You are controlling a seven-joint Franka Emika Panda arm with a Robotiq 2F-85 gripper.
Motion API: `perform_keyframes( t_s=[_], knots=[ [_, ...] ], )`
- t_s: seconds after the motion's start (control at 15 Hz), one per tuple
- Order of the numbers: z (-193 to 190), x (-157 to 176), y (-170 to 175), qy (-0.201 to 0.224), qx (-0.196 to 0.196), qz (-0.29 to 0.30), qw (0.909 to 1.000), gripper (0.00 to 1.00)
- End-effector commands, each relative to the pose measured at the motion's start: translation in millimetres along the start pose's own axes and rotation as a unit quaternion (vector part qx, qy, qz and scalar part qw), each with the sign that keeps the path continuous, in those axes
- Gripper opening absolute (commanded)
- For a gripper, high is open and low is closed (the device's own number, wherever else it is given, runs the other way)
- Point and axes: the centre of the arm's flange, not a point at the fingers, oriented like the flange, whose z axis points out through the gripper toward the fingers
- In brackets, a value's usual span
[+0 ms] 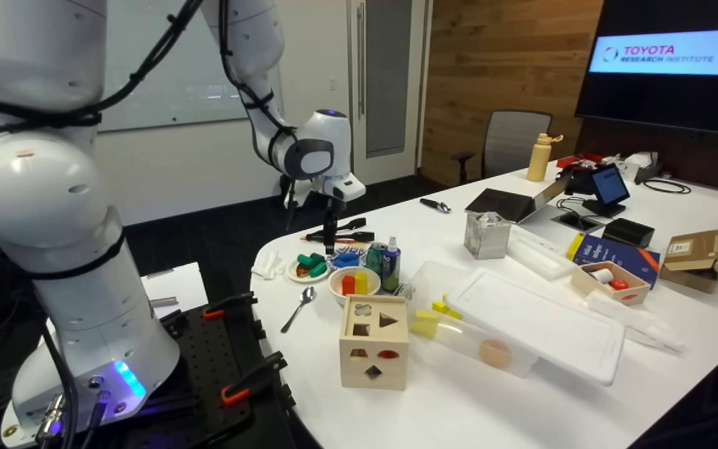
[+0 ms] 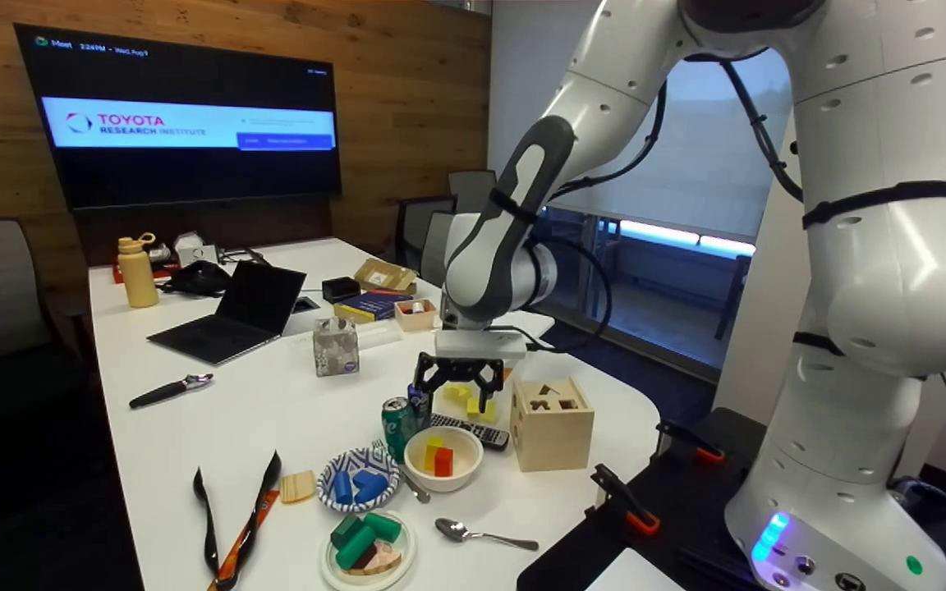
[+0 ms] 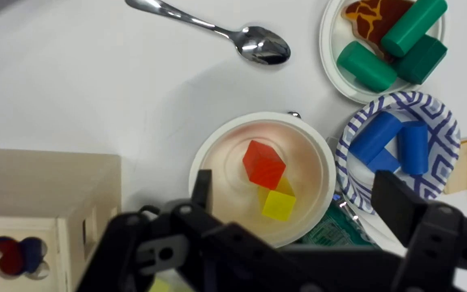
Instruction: Put the orange block in the wooden toy box.
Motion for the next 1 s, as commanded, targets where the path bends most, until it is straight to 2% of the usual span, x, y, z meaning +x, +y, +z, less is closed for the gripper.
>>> perform_keyframes(
  t_s=[0.0,0.33,0.93],
  knots=[
    [29,-4,-11,0.036,-0.016,0.06,0.9974,1.0],
    [46,-8,-11,0.059,-0.046,0.108,0.9913,1.0],
    [90,16,-21,0.053,-0.053,0.101,0.9921,1.0]
  ],
)
